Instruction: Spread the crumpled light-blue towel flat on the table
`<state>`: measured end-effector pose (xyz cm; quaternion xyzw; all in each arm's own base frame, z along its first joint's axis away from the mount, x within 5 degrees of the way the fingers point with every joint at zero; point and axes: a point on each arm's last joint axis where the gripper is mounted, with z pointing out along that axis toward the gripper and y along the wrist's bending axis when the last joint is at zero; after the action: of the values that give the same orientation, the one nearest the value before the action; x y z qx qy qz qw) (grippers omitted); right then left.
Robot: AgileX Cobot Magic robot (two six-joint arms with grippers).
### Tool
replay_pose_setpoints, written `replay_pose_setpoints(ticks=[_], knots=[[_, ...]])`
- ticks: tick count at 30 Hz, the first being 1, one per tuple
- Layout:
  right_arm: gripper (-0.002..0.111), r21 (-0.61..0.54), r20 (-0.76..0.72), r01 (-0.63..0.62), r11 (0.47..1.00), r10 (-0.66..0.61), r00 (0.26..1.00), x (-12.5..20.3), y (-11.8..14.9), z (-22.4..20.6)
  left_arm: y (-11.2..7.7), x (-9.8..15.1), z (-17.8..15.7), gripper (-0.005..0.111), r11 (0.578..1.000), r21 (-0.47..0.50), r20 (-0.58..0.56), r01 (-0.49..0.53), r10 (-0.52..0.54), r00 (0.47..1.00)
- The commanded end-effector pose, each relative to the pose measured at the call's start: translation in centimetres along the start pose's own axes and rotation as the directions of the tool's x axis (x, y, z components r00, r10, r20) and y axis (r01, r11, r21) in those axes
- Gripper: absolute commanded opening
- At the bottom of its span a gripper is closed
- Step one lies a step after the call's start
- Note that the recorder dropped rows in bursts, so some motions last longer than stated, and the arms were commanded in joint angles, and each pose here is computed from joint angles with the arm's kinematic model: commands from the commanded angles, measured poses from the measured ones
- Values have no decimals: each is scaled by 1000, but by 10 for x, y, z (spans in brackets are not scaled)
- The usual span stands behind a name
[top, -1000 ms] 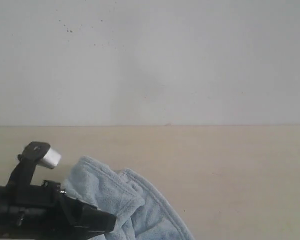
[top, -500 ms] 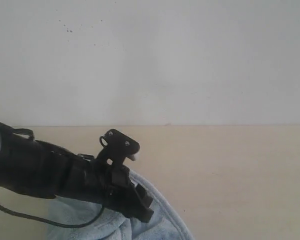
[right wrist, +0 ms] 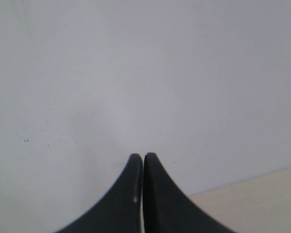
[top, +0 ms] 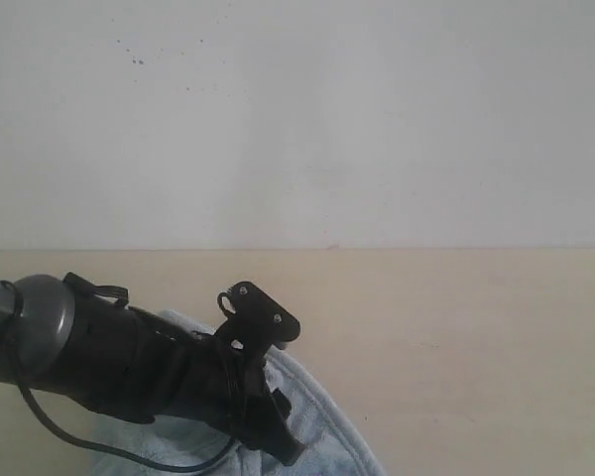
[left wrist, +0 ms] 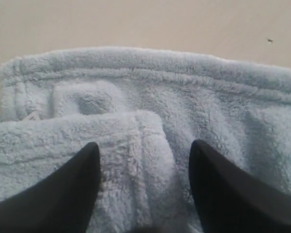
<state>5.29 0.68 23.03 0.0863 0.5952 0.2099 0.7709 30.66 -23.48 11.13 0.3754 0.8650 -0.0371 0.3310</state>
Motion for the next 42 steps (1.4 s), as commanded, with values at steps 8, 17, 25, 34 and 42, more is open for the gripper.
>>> replay_pose_setpoints(ticks=[8,17,25,34,42], knots=[[0,-3,11,6,1000,-6,1000,-1,0,0,4,6,8,4,996,-85,-46,-9,5,999],[0,-3,11,6,1000,-6,1000,-1,0,0,25,-29,-46,4,975,-211,90,64,-46,995],[0,-3,11,6,1000,-6,1000,-1,0,0,28,-37,-105,4,979,-162,221,123,-86,972],[0,-3,11,6,1000,-6,1000,-1,0,0,25,-15,-160,4,981,-111,307,157,-116,945],[0,-3,11,6,1000,-6,1000,-1,0,0,17,8,-212,4,978,23,432,205,-195,880]])
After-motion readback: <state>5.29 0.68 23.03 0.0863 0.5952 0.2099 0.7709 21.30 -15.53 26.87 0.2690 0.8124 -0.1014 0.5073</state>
